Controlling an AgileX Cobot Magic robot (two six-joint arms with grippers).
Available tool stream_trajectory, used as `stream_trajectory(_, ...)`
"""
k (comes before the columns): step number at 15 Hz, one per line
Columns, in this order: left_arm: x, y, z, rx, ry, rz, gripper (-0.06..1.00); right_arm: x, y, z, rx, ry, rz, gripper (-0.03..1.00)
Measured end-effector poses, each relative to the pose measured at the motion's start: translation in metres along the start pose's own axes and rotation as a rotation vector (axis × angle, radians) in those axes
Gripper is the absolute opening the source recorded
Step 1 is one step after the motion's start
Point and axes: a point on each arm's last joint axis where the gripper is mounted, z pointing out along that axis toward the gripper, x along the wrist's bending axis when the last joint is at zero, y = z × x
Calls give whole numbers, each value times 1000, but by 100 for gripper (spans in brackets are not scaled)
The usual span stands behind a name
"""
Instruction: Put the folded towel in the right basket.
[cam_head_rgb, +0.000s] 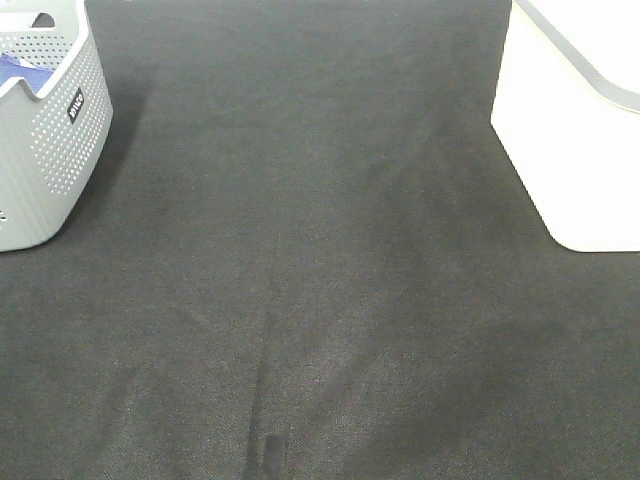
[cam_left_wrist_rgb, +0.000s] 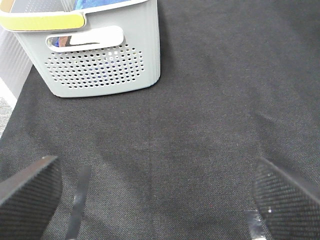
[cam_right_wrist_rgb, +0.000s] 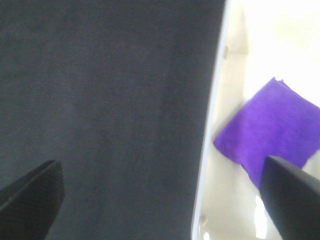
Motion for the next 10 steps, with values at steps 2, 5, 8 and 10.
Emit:
stream_trajectory(2, 1, 0, 0, 1, 6, 3, 97, 7, -26, -38, 3, 2, 34, 98)
stream_trajectory(5, 1, 0, 0, 2, 14, 8, 97, 21, -103, -96, 12, 0, 56, 98)
stream_trajectory(8, 1, 0, 0, 2, 16, 9, 97, 34, -196, -142, -45, -4, 58, 98)
stream_trajectory(10, 1, 0, 0, 2, 16, 9, 97, 44, -281, -162, -136, -13, 58, 98)
